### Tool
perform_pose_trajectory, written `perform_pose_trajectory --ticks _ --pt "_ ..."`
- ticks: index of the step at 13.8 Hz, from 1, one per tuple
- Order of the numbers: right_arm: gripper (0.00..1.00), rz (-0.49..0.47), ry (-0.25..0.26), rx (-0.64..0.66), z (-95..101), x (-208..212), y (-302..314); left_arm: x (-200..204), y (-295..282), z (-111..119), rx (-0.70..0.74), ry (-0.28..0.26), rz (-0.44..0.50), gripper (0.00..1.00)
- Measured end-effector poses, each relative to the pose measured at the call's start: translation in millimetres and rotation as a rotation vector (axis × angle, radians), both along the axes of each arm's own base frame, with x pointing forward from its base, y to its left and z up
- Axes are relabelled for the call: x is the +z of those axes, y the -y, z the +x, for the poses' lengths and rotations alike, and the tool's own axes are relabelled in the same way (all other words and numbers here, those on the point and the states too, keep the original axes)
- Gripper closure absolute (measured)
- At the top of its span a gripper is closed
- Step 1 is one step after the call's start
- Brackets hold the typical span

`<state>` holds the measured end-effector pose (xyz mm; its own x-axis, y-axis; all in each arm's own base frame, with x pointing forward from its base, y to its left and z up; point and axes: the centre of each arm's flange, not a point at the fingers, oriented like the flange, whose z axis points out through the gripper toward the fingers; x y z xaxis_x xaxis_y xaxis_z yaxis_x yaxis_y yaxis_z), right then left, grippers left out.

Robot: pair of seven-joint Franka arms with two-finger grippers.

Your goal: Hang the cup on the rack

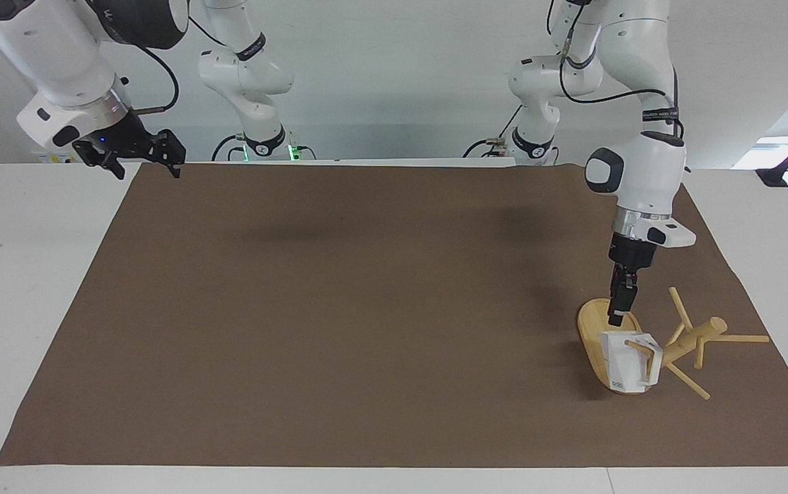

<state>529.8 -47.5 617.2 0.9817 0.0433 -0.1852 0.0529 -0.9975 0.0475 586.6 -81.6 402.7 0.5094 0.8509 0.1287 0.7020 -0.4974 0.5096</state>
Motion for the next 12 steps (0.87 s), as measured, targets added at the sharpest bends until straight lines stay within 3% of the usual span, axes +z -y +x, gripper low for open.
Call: perform_pose_trajectory --ticks 3,5,6,10,12 --pt "0.0 0.001 0.0 -0.01 -0.5 0 5 36 4 10 -0.105 -0.202 0.042 0.02" --pt "0.0 0.001 -0.001 -0.01 -0.4 0 5 68 -7 7 -0.188 -0.335 0.136 0.0" --pt "0.0 0.001 -0.001 -0.011 -0.4 -1 6 83 -14 3 -0.236 -0.374 0.173 0.0" --pt "0.0 0.001 -0.001 -0.019 -0.8 -1 10 151 -55 -13 -0.551 -0.487 0.32 0.0" --pt "0.0 0.001 -0.001 -0.018 -0.8 -1 10 189 -77 -22 -0.746 -0.514 0.363 0.0"
